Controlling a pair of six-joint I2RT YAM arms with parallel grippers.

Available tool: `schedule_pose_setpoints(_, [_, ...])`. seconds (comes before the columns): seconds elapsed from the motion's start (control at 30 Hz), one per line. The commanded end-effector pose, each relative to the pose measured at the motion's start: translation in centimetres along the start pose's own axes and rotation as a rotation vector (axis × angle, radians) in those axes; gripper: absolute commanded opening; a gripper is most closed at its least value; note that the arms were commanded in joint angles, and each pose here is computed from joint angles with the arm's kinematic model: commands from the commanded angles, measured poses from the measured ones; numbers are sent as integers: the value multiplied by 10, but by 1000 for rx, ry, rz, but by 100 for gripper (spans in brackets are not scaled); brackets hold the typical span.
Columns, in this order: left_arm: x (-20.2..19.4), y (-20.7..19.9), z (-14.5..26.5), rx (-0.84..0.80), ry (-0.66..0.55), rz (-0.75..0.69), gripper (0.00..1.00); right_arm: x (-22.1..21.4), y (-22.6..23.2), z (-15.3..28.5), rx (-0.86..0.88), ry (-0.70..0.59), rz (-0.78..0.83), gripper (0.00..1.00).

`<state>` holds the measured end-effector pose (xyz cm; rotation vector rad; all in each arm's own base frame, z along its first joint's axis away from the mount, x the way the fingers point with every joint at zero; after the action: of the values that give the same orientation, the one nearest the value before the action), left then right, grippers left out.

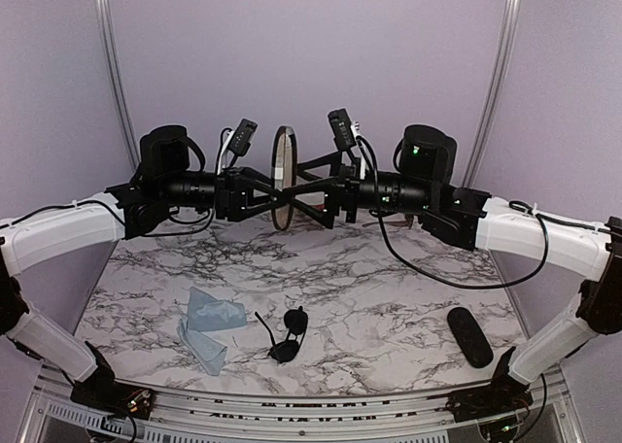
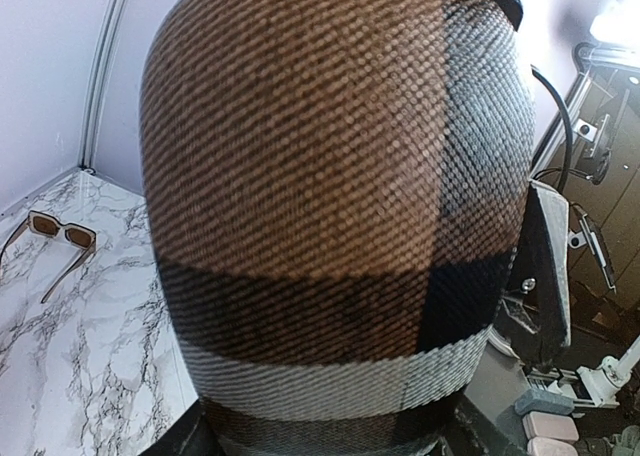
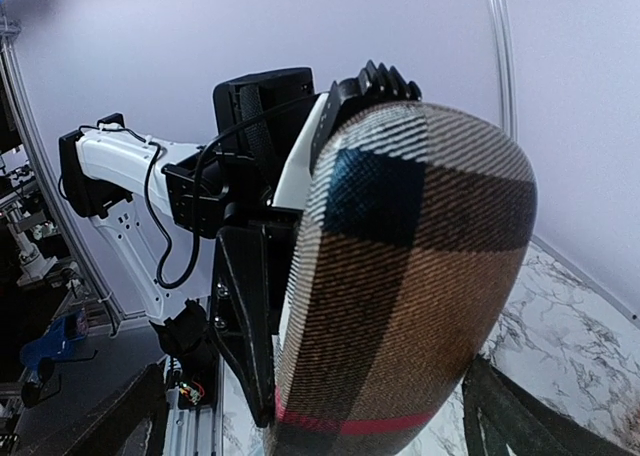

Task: Organize the sunglasses
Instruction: Open the sunglasses case.

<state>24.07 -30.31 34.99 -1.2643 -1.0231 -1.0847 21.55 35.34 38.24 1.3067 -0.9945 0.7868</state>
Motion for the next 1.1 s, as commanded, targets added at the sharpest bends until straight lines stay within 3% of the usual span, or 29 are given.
schedule_pose_setpoints(0.0, [24, -19, 8, -47, -54, -103, 0, 8, 12, 5, 40, -17, -21, 100])
schedule_pose_setpoints(0.4, [20, -40, 1, -169, -35, -112, 0, 18, 11, 0, 37, -43, -38, 99])
schedule_pose_setpoints(0.5, [19, -40, 1, -167, -35, -115, 0, 17, 12, -2, 56, -37, -36, 94])
schedule_pose_setpoints(0.77, [17, -39, 0, -167, -30, -109, 0, 12, 16, 1, 116, -27, -36, 68])
schedule_pose_setpoints(1.07, [18, -45, 1, -216, -26, -108, 0, 7, 18, 3, 164, 2, -44, 59])
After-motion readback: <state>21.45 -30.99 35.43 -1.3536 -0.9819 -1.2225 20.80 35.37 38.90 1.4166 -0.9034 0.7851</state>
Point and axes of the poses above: each gripper's point midway between its finger pads, its own z axis back along the fingers, its own y axis along the line the jaws close on, x = y × z, the point moved 6 cm from there along z, back along the fingers, and after that the axes turned 12 degrees about -z, right-handed, at the moved point
